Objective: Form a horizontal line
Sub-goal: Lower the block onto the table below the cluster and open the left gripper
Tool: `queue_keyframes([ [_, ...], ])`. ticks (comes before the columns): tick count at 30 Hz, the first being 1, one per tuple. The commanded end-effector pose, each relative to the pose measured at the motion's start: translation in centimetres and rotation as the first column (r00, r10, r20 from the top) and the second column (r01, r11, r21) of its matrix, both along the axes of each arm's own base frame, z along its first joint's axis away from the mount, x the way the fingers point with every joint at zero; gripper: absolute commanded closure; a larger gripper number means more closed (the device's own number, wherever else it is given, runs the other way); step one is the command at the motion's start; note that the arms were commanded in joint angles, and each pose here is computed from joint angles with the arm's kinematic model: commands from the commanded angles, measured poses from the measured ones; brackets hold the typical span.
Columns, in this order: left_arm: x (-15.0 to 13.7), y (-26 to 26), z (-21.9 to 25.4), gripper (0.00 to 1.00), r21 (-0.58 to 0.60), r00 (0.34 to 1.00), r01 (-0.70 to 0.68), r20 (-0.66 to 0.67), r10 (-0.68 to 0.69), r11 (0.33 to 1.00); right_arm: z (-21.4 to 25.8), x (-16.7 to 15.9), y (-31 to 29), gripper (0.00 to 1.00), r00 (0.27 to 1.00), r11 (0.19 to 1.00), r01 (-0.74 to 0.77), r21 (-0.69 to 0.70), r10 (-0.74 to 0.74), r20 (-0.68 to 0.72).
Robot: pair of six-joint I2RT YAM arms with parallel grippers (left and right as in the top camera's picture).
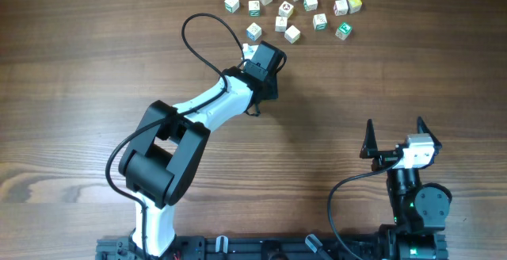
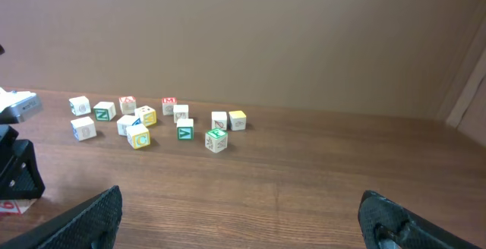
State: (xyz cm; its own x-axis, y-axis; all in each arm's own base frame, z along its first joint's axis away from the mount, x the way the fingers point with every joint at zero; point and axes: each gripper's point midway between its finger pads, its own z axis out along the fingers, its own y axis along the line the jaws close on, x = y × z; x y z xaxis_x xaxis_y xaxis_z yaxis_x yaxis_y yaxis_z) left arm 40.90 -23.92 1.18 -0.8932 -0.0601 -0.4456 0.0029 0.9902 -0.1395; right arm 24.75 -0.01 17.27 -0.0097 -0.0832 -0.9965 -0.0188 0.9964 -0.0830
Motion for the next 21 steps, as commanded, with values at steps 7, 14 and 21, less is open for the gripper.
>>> queue_keyframes([
  [7, -0.22, 0.58, -1.16, 0.21, 0.025, 1.0, -0.001, -0.017, 0.001, 1.0, 0.16, -0.05, 0.28, 0.0, 1.0, 1.0, -0.014, 0.006, 0.014, 0.009],
  [14, -0.22, 0.58, -1.16, 0.28, 0.025, 1.0, -0.001, -0.017, 0.001, 1.0, 0.17, -0.05, 0.28, 0.0, 1.0, 1.0, -0.014, 0.005, 0.014, 0.009],
  [21, -0.23, 0.59, -1.16, 0.37, 0.025, 1.0, -0.001, -0.017, 0.001, 1.0, 0.16, -0.05, 0.29, 0.0, 1.0, 1.0, -0.014, 0.005, 0.014, 0.009],
])
